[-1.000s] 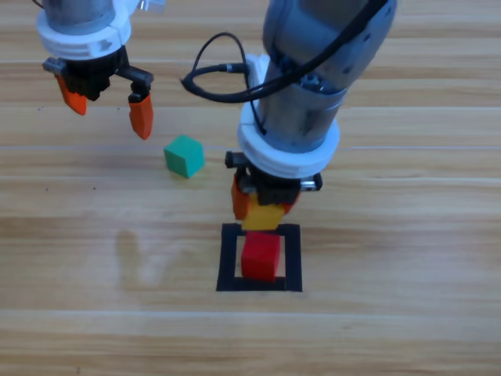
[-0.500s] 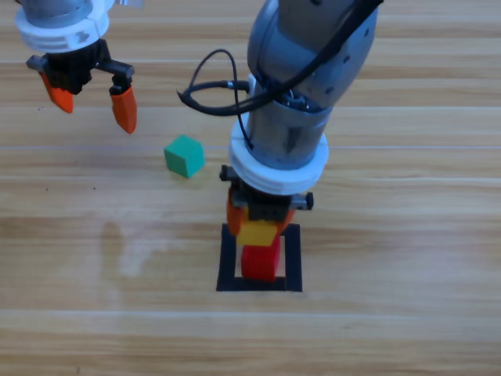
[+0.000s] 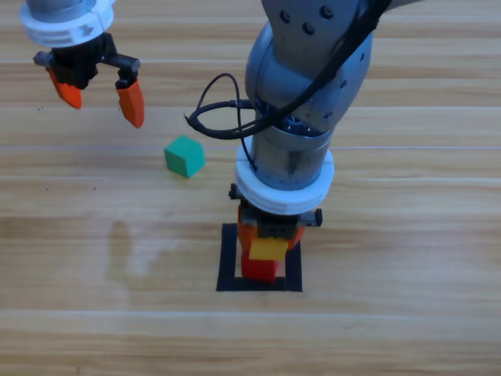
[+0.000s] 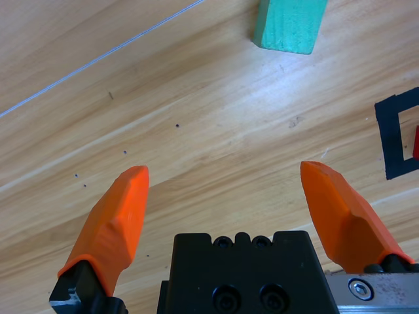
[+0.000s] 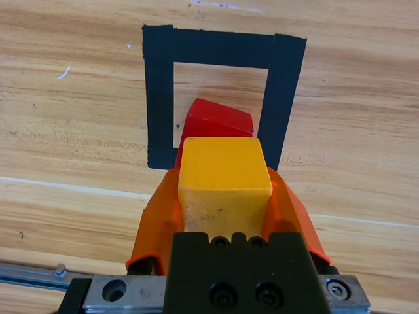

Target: Stack the blocks in the rectangular block: red at the bottom, yellow in the middle, green on top

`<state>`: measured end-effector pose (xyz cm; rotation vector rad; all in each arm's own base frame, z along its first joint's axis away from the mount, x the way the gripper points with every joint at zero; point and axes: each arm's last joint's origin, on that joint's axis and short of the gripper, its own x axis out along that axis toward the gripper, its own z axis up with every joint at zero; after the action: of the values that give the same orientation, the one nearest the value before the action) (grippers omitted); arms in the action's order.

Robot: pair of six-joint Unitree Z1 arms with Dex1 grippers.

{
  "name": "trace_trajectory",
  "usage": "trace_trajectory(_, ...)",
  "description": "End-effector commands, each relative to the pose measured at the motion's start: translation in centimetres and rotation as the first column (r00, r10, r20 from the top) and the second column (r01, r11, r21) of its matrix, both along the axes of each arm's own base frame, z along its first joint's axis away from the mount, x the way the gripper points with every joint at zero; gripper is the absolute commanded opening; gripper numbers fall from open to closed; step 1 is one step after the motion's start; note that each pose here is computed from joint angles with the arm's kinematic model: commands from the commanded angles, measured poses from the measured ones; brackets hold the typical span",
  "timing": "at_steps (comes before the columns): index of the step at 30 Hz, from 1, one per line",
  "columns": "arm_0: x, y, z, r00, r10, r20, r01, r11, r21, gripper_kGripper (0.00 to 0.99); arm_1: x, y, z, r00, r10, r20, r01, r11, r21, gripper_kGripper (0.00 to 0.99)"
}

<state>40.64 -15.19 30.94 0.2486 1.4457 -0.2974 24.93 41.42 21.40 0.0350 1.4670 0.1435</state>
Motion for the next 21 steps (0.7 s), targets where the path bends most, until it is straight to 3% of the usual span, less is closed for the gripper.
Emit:
trace_trajectory(1,1.5,0.1,-2.7,0.998,0.023,-0.051,-0.023,1.000,0.001,0.990,-1.3,0.9,-1.0,1.000,0.020,-0.009,-0.020,1.000,-0.021,0.000)
trace_trajectory(21,1.7,-1.1,-3.6,0.998,0.024,-0.055,-0.024,1.000,0.000,0.988,-0.5,1.9,-2.0,0.999,0.027,0.040,-0.026,0.999,-0.035,0.035)
